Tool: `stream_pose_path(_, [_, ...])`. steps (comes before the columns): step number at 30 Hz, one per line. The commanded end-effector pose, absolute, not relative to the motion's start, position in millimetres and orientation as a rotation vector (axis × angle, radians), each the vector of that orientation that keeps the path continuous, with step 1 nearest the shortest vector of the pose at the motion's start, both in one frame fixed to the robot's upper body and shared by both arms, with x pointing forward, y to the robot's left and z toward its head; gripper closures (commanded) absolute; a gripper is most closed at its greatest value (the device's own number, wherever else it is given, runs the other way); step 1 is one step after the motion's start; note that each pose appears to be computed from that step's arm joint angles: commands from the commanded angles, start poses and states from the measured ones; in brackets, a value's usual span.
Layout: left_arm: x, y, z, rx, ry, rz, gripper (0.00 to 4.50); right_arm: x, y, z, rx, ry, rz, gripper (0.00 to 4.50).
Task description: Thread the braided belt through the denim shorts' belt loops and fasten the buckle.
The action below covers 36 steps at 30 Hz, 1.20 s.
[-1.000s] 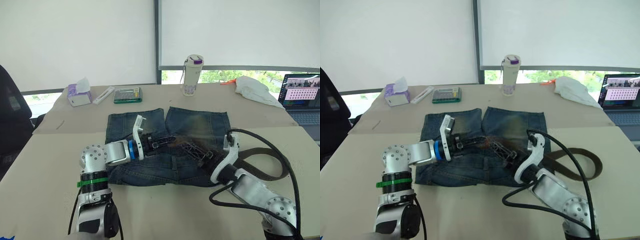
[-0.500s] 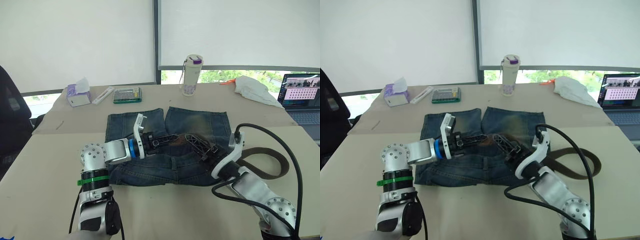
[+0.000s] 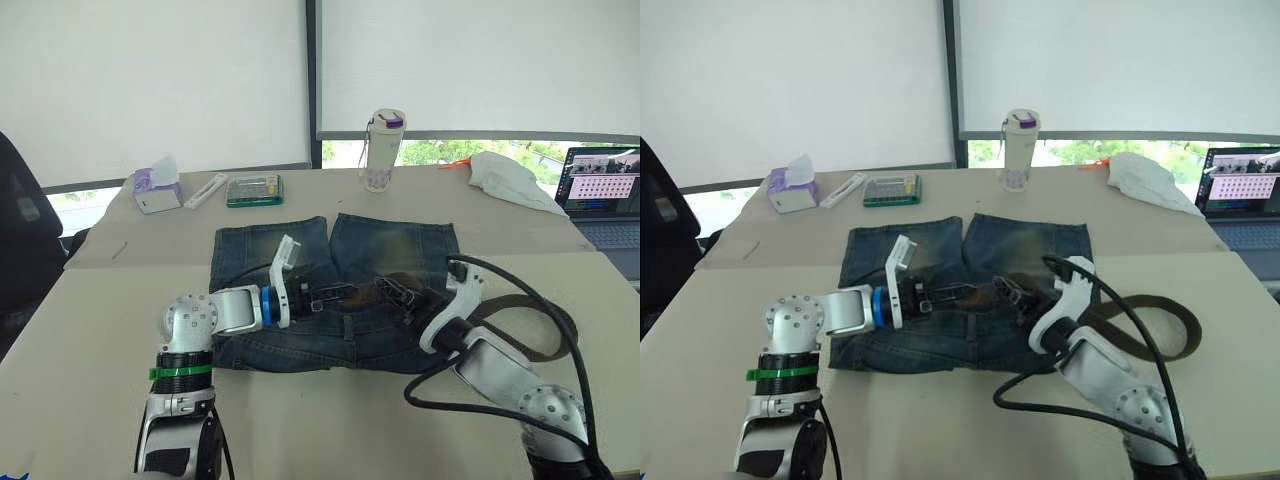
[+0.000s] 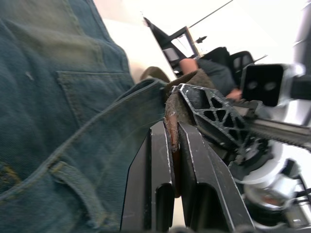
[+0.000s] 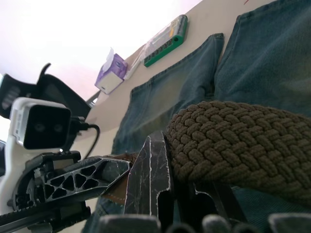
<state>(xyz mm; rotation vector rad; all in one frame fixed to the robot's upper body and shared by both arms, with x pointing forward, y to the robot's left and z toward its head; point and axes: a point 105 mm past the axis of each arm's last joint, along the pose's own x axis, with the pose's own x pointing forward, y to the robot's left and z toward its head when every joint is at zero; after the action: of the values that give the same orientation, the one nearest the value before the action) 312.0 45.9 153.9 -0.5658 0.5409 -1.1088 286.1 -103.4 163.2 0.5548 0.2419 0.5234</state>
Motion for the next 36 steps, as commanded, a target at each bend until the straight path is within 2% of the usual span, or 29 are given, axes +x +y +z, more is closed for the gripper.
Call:
stream_pose_path(1, [312,56,162,-0.257,0.353,-1.122,3.12,287,-109,162,0.344,0.254,0.517,4.5])
stream_pose_path(3, [304,64,161,-0.069,0.243,-1.175,2.43,289,-112,155,0.293,0.286,0.504,4.5])
stream_pose_path(6, [289,77,149,0.076,0.196,-1.239,1.46,296,-118,142,0.303,0.333,0.458,4.5])
stream_pose_path(10, [270,95,130,0.195,0.182,-1.302,1.46,299,-118,123,0.317,0.401,0.44,4.5])
stream_pose_path(14, [275,100,119,0.208,0.19,-1.264,1.46,299,-102,113,0.376,0.438,0.479,4.5])
stream_pose_path(18, [280,101,113,0.195,0.191,-1.21,1.46,302,-85,115,0.493,0.451,0.535,4.5])
stream_pose_path(21, [284,100,109,0.161,0.203,-1.169,1.46,299,-79,112,0.485,0.487,0.571,4.5])
stream_pose_path(36, [270,122,67,0.297,0.311,-1.201,1.46,282,-78,106,0.546,0.575,0.598,4.5])
